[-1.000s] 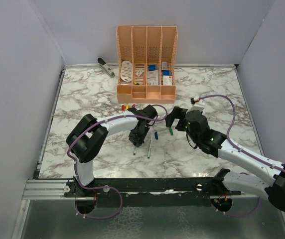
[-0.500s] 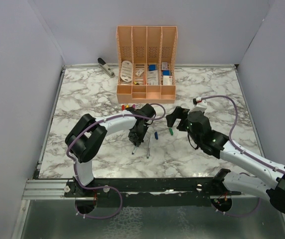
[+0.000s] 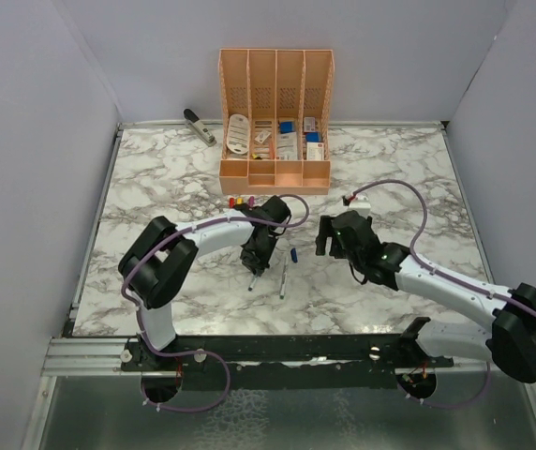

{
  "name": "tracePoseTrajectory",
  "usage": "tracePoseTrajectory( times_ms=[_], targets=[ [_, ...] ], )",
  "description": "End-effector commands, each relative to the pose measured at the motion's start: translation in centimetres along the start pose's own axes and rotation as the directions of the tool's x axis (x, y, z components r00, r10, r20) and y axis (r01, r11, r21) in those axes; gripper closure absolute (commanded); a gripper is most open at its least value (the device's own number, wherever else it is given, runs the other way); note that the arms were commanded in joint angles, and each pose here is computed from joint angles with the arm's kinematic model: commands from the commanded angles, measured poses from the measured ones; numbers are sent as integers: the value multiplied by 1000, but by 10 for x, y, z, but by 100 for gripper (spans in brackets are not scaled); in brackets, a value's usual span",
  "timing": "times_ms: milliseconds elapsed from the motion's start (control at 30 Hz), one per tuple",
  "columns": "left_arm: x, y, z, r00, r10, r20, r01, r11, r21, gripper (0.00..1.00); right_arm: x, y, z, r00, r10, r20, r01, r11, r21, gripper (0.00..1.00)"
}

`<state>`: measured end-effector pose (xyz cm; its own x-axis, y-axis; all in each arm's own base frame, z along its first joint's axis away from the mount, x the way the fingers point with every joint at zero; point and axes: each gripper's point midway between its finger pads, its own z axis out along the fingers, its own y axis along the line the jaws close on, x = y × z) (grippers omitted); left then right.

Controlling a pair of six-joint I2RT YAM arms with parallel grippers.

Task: Insert the pens into the pen caps

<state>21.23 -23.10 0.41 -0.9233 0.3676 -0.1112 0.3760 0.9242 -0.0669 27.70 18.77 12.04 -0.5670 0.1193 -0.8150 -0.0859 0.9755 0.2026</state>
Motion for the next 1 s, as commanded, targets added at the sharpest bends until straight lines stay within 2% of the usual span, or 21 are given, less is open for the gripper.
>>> tracePoseTrajectory(
  times_ms=[0,133,233,433,800,967],
  targets=[
    [17,18,74,999,-39,-3,39,997,-60,100,15,-14,-1,996,-58,-73,62,996,59,23],
    [0,18,56,995,-56,85,60,997,-54,100,17,-5,-1,997,-57,-59,57,998,-10,28],
    [-18,20,36,985,-65,162,73,996,-44,100,22,2,3,995,-60,-75,57,997,-42,35],
    [-49,25,-14,948,-75,310,89,995,-32,100,26,21,12,989,-111,-95,99,987,-127,60],
    [-73,46,-87,847,-148,511,177,984,-9,100,47,51,35,963,-199,-181,151,957,-248,58],
    [-73,58,-100,821,-187,539,211,977,17,100,49,62,42,955,-228,-191,169,944,-284,53]
  ],
)
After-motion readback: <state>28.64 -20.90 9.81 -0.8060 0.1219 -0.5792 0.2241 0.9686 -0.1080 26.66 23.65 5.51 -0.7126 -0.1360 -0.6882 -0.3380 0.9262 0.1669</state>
